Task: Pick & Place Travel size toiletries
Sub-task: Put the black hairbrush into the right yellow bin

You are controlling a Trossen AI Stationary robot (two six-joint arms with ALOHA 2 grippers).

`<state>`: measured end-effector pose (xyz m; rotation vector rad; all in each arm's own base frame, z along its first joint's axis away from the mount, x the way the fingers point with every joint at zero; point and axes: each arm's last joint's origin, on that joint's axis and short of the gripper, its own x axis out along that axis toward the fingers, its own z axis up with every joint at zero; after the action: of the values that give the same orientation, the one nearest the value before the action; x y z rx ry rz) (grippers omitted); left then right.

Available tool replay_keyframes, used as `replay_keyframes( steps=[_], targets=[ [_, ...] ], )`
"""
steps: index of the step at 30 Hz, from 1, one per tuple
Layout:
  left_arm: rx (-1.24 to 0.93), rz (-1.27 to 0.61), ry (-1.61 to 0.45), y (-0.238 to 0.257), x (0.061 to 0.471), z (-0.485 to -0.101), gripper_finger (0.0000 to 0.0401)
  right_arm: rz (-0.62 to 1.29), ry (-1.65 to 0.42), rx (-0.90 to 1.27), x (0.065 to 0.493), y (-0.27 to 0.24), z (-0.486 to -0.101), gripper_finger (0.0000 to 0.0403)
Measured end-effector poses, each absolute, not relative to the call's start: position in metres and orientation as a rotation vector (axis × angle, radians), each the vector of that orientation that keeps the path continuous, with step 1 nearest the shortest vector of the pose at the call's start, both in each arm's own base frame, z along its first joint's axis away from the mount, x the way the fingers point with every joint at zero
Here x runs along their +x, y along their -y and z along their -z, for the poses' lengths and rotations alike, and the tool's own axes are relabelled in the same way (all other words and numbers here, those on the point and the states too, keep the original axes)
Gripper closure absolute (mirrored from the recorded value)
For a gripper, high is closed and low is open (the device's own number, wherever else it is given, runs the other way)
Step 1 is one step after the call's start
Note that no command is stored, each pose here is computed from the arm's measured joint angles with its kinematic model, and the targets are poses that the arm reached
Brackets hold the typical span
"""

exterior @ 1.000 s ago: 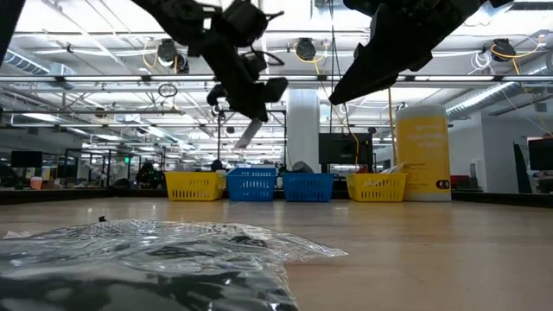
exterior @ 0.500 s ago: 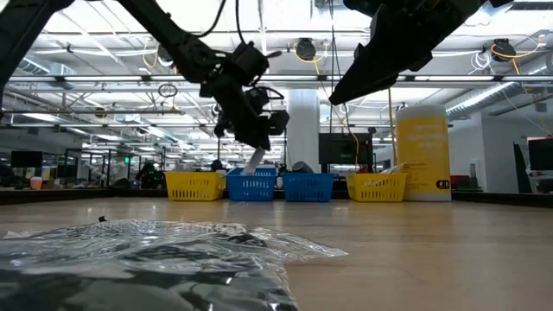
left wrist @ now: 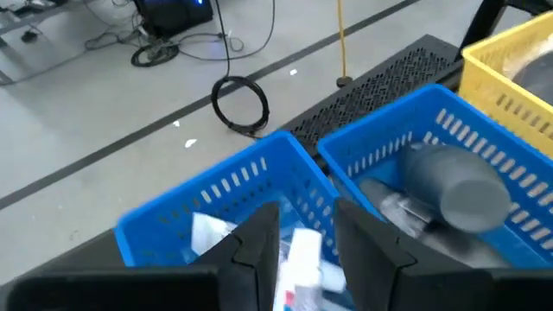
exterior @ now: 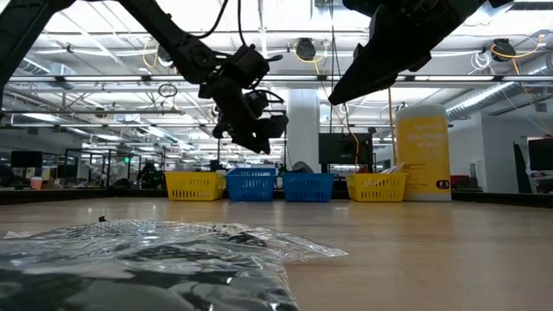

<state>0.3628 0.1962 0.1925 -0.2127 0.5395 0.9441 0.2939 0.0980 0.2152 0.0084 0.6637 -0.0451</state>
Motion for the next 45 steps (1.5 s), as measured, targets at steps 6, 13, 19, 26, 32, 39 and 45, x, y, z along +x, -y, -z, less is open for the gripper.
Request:
replay_keyframes(
  steps=[6,13,19,26,32,39,45],
  targets=[
    [-0.214,-0.889,-0.592,-0.177,0.367,-0.193,0.0289,0.046,-0.664,0.01,0.294,-0.098,-0.215,0.0238],
    [-0.183,-0.754,-0.728,-0.134,0.36,-0.215,0.0288,0.045,-0.663,0.012,0.294,-0.098,-0.215,0.0238],
    [-0.16,-0.522,-0.837,-0.075,0.346,-0.244,0.0288,0.035,-0.664,0.016,0.294,-0.099,-0.215,0.0238],
    [-0.11,-0.248,-0.911,0.002,0.334,-0.259,0.0288,-0.027,-0.684,0.063,0.293,-0.101,-0.215,0.0238],
    [-0.079,-0.104,-0.938,0.061,0.325,-0.259,0.0288,-0.04,-0.672,0.07,0.297,-0.104,-0.211,0.0238],
    [-0.127,-0.025,-0.941,0.117,0.313,-0.256,0.0288,-0.177,-0.643,0.076,0.313,-0.114,-0.194,0.0238],
    [-0.113,0.013,-1.032,0.153,0.311,-0.226,0.0288,-0.19,-0.646,0.058,0.32,-0.121,-0.178,0.0238]
  ],
)
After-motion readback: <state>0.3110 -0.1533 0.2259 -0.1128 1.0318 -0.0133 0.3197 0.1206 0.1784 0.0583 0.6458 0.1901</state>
